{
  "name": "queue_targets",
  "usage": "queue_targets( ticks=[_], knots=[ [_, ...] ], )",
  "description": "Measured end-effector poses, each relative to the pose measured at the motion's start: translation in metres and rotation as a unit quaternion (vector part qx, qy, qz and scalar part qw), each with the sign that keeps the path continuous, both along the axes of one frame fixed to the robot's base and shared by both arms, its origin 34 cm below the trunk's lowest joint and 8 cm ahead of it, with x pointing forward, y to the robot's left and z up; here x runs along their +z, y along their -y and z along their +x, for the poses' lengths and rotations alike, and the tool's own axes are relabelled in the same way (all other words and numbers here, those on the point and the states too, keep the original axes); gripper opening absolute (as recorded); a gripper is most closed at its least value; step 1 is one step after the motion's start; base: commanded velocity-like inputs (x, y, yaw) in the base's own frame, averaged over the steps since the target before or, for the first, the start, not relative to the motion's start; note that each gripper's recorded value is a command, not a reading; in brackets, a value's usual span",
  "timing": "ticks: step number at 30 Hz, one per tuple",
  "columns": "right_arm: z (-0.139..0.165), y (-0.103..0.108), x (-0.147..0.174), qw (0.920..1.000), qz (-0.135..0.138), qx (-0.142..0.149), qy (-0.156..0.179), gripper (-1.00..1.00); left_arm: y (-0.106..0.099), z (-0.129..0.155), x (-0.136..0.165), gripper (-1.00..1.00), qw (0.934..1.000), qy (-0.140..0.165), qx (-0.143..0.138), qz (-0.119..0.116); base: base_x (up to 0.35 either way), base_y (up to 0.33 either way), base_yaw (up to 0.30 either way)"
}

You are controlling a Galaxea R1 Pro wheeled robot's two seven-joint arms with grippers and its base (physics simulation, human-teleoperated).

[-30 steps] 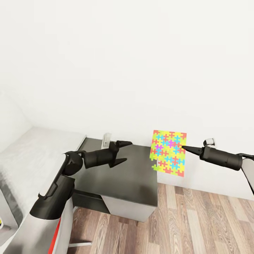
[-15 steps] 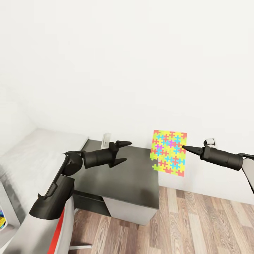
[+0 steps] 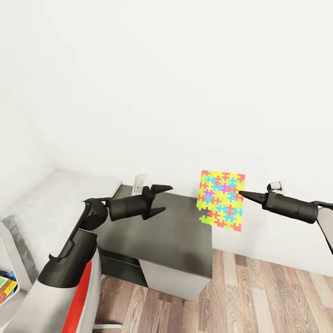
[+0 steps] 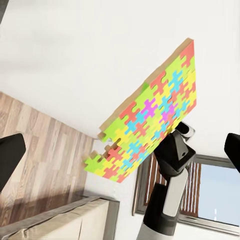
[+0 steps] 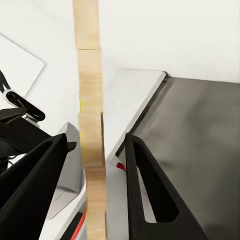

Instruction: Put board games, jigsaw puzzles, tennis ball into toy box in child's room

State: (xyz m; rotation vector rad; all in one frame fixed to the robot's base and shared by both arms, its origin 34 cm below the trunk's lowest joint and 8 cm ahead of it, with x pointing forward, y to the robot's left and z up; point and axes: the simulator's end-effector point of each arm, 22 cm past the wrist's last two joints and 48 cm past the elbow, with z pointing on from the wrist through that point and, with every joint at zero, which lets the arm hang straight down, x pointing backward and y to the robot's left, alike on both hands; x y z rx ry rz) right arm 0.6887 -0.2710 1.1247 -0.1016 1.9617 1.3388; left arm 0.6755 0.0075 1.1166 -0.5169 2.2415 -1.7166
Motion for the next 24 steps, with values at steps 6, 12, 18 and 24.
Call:
queue_targets(
  ticks=[6, 12, 18, 24],
  knots=[
    [0.000, 0.001, 0.004, 1.0000, -0.003, -0.003, 0.003, -1.00, -0.001, -0.001, 0.007, 1.00, 1.0000, 0.007, 0.000, 0.000, 0.000, 0.000, 0.098],
    [0.001, 0.003, 0.006, 0.9999, -0.011, -0.010, 0.005, -1.00, -0.001, -0.002, 0.013, 1.00, 0.9999, 0.013, 0.000, 0.000, 0.000, 0.000, 0.099],
    [0.000, 0.004, 0.010, 0.9998, -0.014, -0.013, 0.008, -1.00, -0.002, -0.004, 0.018, 1.00, 0.9998, 0.018, 0.000, 0.001, 0.000, 0.000, 0.095],
    [0.000, 0.005, 0.014, 0.9997, -0.015, -0.014, 0.011, -1.00, -0.002, -0.005, 0.022, 1.00, 0.9998, 0.021, 0.000, 0.001, 0.000, 0.000, 0.049]
  ],
)
